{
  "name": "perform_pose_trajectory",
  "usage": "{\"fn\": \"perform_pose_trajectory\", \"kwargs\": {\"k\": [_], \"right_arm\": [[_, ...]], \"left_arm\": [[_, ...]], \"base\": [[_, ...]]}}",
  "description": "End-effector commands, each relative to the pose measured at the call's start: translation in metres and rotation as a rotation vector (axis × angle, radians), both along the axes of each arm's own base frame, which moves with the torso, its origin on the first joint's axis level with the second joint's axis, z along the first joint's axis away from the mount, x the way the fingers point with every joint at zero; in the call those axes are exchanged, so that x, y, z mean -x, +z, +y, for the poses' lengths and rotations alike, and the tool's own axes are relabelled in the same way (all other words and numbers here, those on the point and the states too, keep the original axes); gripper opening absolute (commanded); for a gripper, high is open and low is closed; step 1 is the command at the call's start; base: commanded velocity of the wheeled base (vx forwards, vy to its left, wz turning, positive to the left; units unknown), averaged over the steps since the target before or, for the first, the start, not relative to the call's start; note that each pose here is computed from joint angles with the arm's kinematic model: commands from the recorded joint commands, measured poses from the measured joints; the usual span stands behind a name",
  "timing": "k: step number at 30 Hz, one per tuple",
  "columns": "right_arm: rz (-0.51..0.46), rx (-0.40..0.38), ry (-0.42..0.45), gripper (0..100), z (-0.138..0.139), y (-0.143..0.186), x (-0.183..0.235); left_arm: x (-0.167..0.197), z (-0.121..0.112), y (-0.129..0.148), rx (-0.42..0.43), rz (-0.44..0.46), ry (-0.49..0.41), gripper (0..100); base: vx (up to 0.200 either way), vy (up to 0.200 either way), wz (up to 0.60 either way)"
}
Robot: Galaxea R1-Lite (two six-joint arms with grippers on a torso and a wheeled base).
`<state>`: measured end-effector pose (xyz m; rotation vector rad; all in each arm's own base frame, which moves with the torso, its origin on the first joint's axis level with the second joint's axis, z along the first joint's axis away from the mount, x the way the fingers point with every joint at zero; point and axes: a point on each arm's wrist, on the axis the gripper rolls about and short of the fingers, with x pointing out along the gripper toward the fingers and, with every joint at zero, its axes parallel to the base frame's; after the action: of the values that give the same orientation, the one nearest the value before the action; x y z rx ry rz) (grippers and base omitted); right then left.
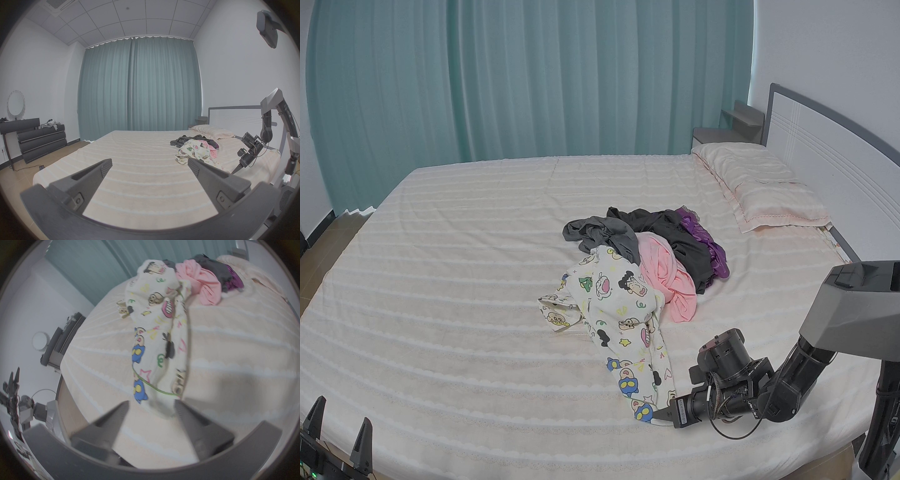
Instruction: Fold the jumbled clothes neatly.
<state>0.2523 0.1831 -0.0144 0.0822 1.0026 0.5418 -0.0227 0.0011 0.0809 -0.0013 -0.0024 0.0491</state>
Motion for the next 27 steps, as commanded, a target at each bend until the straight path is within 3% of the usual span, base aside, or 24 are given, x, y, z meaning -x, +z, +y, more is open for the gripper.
{"fn": "perform_pose_trajectory", "kwargs": {"k": [1, 7, 14, 17, 24, 27], "right_arm": [[-0.048, 0.012, 0.042, 100, 0.003, -0.014, -0.008], [-0.083, 0.012, 0.059, 100, 0.023, -0.028, -0.030], [-0.055, 0.065, 0.057, 100, 0.037, -0.040, -0.044], [-0.078, 0.101, 0.024, 100, 0.036, -0.041, -0.046], [-0.101, 0.097, 0.002, 100, 0.026, -0.018, -0.038], [-0.099, 0.113, -0.033, 100, 0.010, -0.011, -0.034]], "left_arm": [[0.000, 0.000, -0.005, 0.000, -0.001, 0.000, 100], [0.000, 0.000, -0.005, 0.000, -0.001, 0.000, 100], [0.000, 0.000, -0.005, 0.000, -0.001, 0.000, 100], [0.000, 0.000, -0.005, 0.000, -0.001, 0.000, 100], [0.000, 0.000, -0.005, 0.000, -0.001, 0.000, 100], [0.000, 0.000, -0.005, 0.000, -0.001, 0.000, 100]], "base": [[0.000, 0.000, 0.00], [0.000, 0.000, 0.00], [0.000, 0.000, 0.00], [0.000, 0.000, 0.00], [0.000, 0.000, 0.00], [0.000, 0.000, 0.00]]}}
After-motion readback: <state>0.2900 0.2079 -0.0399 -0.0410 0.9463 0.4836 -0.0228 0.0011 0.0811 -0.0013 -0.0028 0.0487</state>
